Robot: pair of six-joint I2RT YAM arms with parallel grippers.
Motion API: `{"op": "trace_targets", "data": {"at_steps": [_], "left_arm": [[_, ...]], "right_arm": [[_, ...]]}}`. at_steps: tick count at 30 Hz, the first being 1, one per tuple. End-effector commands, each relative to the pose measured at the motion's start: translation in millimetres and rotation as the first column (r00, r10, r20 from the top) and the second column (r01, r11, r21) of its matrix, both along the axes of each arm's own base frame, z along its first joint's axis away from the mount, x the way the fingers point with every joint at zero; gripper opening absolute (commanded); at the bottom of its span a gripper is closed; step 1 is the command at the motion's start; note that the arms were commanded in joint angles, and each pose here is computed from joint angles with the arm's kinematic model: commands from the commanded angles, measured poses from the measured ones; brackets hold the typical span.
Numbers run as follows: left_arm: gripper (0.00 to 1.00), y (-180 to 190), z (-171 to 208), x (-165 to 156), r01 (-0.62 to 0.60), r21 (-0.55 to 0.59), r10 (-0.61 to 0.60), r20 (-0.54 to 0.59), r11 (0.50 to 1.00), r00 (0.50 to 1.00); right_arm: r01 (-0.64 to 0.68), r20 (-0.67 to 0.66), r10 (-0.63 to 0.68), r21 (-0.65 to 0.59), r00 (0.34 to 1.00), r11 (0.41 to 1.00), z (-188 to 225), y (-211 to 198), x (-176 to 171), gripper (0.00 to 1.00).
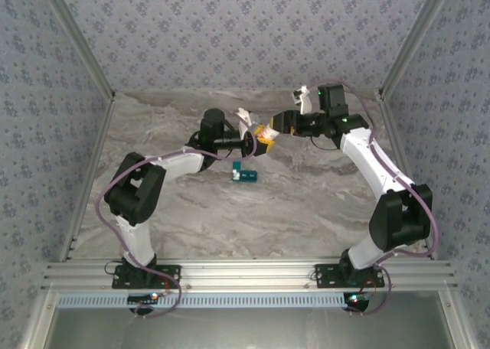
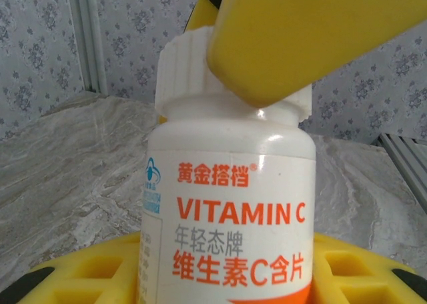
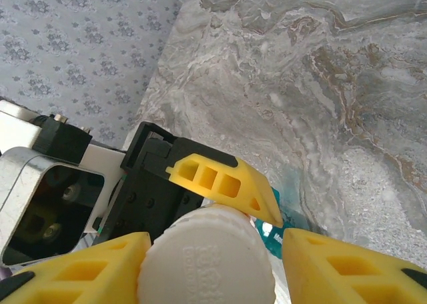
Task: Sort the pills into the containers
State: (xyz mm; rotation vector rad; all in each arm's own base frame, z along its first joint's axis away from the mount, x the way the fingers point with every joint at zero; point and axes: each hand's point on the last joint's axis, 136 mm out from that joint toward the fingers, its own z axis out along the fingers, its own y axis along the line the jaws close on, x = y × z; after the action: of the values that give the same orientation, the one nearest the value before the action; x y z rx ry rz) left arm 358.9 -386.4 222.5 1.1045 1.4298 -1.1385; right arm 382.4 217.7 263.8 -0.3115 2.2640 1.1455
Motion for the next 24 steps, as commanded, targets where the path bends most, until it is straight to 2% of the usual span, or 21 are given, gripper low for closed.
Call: {"op": "trace_targets", "data": {"at_steps": [1, 4, 11, 19, 24], "left_arm": [[0.0, -4, 11, -1, 0.034, -0.024, -0.033, 0.015, 0.999, 0.999], [0.0, -4, 10, -1, 0.033, -0.023, -0.032, 0.014, 0.999, 0.999], [0.0, -4, 9, -1, 0.033, -0.02, -0.033, 0.012, 0.999, 0.999], [0.0, -4, 9, -1, 0.034, -0.02, -0.034, 0.009, 0.999, 0.999], [0.0, -4, 9, 0, 0.032, -0.017, -0.032, 0.006, 0.999, 0.999]], "right_arm": [[-0.018, 0.013, 0.018, 0.015, 1.0, 1.0, 8, 2, 2, 0.55], [-0.021, 0.003, 0.021, 0.026, 1.0, 0.999, 9, 3, 0, 0.67], [-0.013, 0.023, 0.012, 0.052, 1.0, 0.999, 25, 1, -2, 0.68], [0.003, 0.02, -0.004, 0.06, 1.0, 0.998, 25, -4, 2, 0.63], [-0.001, 0.013, 0.001, 0.061, 1.0, 0.998, 22, -3, 2, 0.54]]}}
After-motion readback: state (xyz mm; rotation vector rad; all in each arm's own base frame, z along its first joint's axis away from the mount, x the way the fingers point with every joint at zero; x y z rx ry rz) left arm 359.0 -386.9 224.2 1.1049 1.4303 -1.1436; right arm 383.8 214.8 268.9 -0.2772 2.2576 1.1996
